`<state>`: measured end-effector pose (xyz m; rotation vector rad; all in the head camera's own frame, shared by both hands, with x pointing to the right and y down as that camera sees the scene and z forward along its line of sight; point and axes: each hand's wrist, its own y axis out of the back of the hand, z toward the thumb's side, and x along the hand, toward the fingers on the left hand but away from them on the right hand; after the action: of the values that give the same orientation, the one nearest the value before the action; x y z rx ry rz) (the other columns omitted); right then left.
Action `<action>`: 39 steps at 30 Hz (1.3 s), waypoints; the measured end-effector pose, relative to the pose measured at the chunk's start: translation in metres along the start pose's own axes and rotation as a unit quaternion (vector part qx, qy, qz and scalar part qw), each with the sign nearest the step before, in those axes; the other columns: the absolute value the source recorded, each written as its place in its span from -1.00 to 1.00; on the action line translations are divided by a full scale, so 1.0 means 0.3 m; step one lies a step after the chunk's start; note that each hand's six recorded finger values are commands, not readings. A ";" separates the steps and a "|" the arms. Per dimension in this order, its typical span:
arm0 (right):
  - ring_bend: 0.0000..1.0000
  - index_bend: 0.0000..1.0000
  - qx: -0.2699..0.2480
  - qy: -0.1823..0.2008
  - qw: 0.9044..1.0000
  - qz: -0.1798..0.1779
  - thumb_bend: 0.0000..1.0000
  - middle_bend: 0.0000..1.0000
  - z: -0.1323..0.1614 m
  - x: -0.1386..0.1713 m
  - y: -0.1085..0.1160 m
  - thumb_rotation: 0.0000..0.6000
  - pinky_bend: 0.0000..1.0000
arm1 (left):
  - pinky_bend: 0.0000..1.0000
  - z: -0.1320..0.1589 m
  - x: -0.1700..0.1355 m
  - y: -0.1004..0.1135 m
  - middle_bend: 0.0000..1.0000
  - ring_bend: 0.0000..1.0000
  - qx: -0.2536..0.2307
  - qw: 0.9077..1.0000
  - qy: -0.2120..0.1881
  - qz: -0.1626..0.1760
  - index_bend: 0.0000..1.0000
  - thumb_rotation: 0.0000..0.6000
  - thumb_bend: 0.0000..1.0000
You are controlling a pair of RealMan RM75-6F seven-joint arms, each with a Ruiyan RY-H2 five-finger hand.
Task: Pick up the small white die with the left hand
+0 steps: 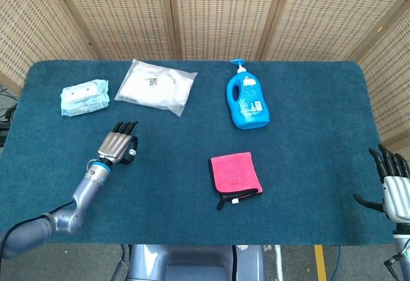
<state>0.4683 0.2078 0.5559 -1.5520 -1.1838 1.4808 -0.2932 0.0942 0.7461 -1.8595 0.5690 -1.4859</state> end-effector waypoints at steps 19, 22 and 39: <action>-1.00 -1.00 -0.006 0.002 1.000 -0.001 -1.00 -1.00 0.000 0.005 0.009 1.00 -1.00 | -1.00 -0.032 -0.149 0.340 -1.00 -1.00 -0.059 0.991 -0.025 0.116 0.17 1.00 -0.30; -1.00 -1.00 -0.008 0.003 1.000 -0.002 -1.00 -1.00 0.001 0.007 0.013 1.00 -1.00 | -1.00 -0.032 -0.194 0.426 -1.00 -1.00 -0.064 0.987 -0.030 0.143 0.17 1.00 -0.30; -1.00 -1.00 -0.011 0.006 1.000 -0.004 -1.00 -1.00 0.004 0.016 0.020 1.00 -1.00 | -1.00 -0.036 -0.337 0.631 -1.00 -1.00 -0.082 0.975 -0.042 0.200 -1.00 1.00 -0.54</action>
<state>0.4679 0.2100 0.5484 -1.5663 -1.2022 1.4556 -0.3148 0.0350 0.5407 -1.7865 0.9849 -1.1169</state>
